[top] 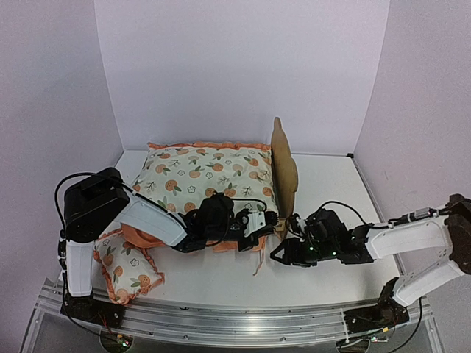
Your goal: Set up the pet bed
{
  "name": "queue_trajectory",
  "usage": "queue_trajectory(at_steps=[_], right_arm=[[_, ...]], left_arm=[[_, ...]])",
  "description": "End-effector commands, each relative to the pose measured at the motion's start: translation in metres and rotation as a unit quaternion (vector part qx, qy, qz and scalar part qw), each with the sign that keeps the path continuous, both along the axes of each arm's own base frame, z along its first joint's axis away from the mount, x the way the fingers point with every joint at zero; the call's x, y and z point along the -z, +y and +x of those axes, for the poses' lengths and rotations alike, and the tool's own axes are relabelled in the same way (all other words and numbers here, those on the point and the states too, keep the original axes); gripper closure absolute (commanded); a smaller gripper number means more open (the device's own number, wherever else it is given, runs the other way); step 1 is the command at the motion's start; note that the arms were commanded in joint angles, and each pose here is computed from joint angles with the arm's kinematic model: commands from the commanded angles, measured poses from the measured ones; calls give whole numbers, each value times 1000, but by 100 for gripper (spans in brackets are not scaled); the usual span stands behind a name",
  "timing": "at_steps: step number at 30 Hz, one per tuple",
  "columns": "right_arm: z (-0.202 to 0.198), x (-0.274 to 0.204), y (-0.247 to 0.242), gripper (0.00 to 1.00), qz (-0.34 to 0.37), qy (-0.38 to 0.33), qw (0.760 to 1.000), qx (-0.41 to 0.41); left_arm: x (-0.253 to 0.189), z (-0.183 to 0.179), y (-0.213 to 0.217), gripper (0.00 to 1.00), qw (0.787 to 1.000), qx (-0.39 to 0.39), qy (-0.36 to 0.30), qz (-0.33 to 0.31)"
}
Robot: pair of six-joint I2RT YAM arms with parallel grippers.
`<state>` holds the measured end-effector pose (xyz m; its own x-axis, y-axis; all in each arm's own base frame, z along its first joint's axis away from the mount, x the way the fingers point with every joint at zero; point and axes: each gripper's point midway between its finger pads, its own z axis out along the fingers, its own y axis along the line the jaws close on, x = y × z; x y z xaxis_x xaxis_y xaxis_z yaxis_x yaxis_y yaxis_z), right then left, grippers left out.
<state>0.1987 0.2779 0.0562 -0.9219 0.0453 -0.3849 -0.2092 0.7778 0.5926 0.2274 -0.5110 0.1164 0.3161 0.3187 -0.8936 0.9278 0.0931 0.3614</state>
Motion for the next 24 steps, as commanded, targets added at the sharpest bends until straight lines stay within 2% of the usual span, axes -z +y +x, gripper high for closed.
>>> queue_trajectory(at_steps=[1, 8, 10, 13, 17, 19, 24], right_arm=[[12, -20, 41, 48, 72, -48, 996, -18], [16, 5, 55, 51, 77, -28, 997, -6], [15, 11, 61, 58, 75, -15, 997, -13], [12, 21, 59, 77, 67, -5, 998, -12], [10, 29, 44, 96, 48, -7, 999, 6], [13, 27, 38, 100, 38, -19, 999, 13], [22, 11, 22, 100, -4, -46, 999, 21]], left_arm=[[-31, 11, -4, 100, 999, -14, 0, -33], [-32, 12, -3, 100, 999, -17, 7, -37], [-31, 13, -2, 100, 999, -20, 8, -37], [-32, 16, 0, 100, 999, -26, 9, -37], [-33, 21, 2, 100, 999, -35, 18, -36], [-33, 22, 3, 100, 998, -39, 32, -33], [-25, 15, 11, 100, 996, -23, 87, -10]])
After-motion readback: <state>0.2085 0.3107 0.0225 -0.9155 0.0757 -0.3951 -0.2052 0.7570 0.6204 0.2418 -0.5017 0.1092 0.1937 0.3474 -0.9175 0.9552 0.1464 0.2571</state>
